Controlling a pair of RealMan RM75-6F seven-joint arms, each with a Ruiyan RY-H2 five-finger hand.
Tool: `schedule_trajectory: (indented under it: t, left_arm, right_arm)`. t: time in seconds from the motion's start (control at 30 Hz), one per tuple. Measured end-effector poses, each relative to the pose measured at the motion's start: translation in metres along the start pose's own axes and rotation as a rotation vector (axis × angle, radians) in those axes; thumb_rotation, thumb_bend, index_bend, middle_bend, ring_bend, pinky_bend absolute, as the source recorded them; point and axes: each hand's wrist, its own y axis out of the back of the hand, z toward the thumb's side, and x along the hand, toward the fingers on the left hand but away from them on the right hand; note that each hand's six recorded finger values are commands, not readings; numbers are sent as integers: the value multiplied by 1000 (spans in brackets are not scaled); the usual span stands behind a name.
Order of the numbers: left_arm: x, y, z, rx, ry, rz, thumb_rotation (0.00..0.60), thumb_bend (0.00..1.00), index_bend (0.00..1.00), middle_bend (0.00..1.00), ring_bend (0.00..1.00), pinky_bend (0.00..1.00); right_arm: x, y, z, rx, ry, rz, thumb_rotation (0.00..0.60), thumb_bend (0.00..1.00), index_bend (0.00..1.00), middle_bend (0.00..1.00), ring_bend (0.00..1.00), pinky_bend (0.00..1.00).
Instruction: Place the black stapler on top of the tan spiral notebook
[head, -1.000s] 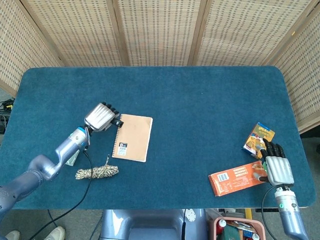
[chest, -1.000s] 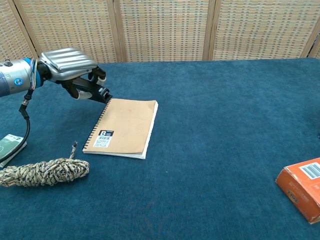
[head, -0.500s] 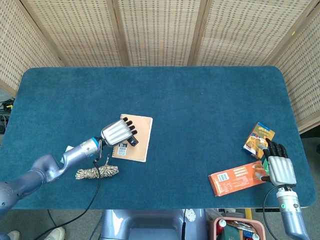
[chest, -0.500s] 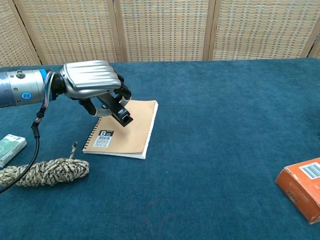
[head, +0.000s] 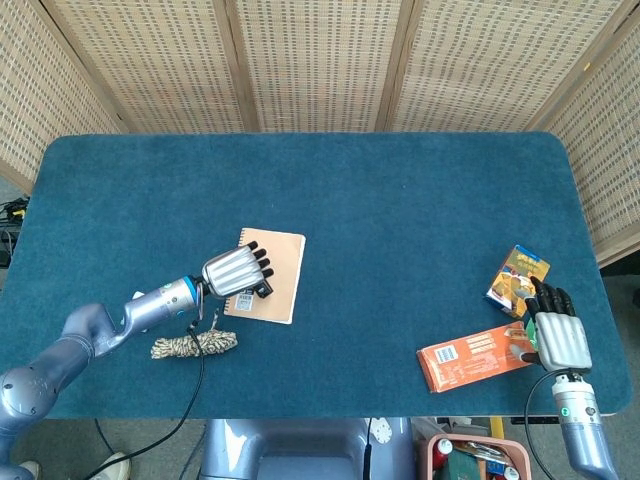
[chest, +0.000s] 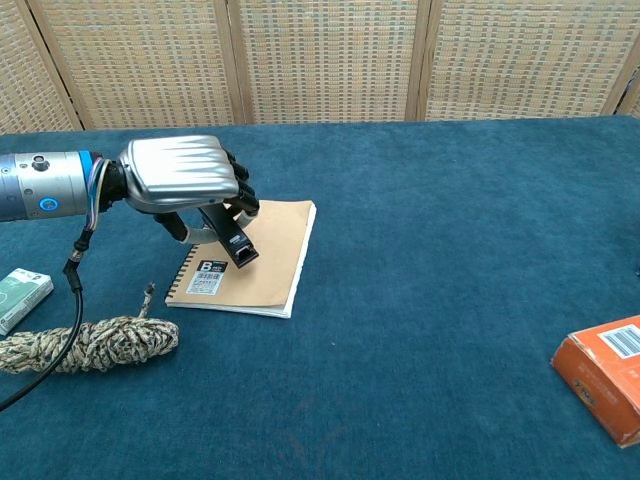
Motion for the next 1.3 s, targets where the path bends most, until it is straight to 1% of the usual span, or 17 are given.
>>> schedule_trajectory:
  t: [0.23, 0.5, 0.6, 0.77, 0.83, 0.93, 1.1, 1.23, 1.3]
  left_arm:
    - [4, -6, 2, 7, 3, -4, 600, 492, 750, 533, 395, 442]
    - [11, -9, 12, 34, -25, 4, 600, 490, 750, 482, 395, 395]
    - [11, -9, 11, 42, -22, 7, 600, 470, 743, 461, 392, 365]
    - [9, -12, 7, 50, -8, 4, 600, 395, 631, 345, 296, 282]
    - [8, -12, 6, 44, -3, 1, 600, 378, 592, 316, 271, 274]
    - [8, -13, 6, 49, -2, 1, 600, 367, 526, 263, 226, 236]
    - [6, -14, 4, 59, 6, -2, 600, 302, 417, 179, 159, 169]
    - [5, -13, 2, 53, 21, 4, 600, 250, 306, 98, 92, 113]
    - [4, -11, 1, 51, 26, 12, 600, 234, 281, 69, 69, 86]
  right_arm:
    - [0, 1, 0, -4, 3, -5, 600, 36, 158, 0, 0, 5]
    - [0, 2, 0, -3, 2, -9, 600, 36, 158, 0, 0, 5]
    - [0, 2, -1, -4, 1, -9, 600, 36, 158, 0, 0, 5]
    - [0, 1, 0, -3, 4, -9, 600, 36, 158, 0, 0, 5]
    - [0, 1, 0, -3, 5, -9, 600, 36, 158, 0, 0, 5]
    - [1, 1, 1, -2, 7, -10, 600, 36, 158, 0, 0, 5]
    - [1, 1, 1, -1, 8, -11, 600, 36, 158, 0, 0, 5]
    - [1, 1, 1, -3, 6, -8, 600, 36, 158, 0, 0, 5]
    - [1, 1, 1, -2, 8, -8, 600, 36, 158, 0, 0, 5]
